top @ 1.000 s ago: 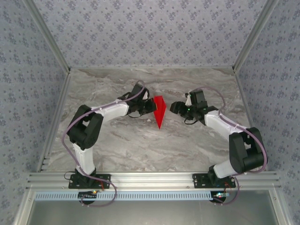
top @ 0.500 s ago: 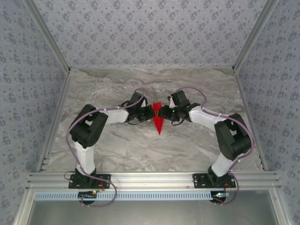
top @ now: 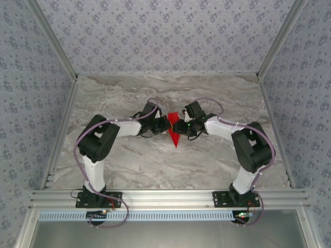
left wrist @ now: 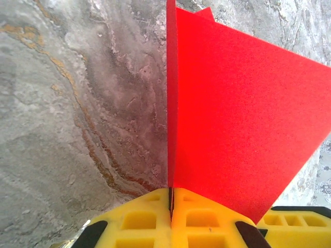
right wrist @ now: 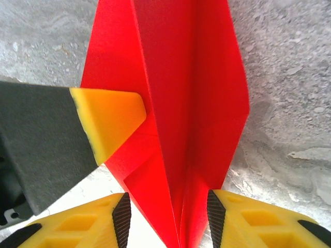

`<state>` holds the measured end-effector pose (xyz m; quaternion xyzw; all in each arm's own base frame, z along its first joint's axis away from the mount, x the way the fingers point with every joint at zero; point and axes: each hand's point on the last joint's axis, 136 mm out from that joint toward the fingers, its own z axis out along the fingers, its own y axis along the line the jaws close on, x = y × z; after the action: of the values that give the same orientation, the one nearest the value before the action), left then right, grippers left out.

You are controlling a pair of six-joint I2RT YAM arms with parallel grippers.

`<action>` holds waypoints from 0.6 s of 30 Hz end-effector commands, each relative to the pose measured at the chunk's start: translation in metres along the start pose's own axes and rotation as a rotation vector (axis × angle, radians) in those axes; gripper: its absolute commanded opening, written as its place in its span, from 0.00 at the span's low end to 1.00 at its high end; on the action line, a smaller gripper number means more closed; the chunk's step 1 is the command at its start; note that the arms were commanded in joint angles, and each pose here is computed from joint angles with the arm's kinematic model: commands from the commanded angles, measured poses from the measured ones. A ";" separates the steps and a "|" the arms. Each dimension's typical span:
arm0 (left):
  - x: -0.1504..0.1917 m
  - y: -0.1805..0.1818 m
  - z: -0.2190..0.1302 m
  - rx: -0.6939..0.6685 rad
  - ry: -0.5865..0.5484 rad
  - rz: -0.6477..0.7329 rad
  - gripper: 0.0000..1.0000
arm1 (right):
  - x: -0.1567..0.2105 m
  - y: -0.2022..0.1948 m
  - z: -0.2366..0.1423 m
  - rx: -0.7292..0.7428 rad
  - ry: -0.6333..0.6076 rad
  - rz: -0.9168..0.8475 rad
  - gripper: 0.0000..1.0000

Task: Fold a paper plane with a square sheet of paper (pick it up from the middle)
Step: Turn over the paper plane at the top-center of the table, then move the paper plane to the top-center of the table.

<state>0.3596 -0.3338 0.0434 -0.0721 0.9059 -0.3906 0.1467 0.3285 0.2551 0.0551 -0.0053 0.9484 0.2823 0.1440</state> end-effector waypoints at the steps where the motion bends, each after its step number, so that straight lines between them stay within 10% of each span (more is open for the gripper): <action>1: 0.003 0.002 0.005 0.025 0.016 -0.008 0.00 | 0.006 0.002 0.005 0.015 0.033 -0.037 0.48; 18: 0.004 -0.002 0.004 0.037 0.028 -0.012 0.02 | 0.007 -0.001 0.015 0.070 0.053 -0.085 0.46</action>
<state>0.3600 -0.3380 0.0485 -0.0715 0.8996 -0.4061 0.1436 0.3249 0.2656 0.0437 -0.0420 0.9549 0.2623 0.1328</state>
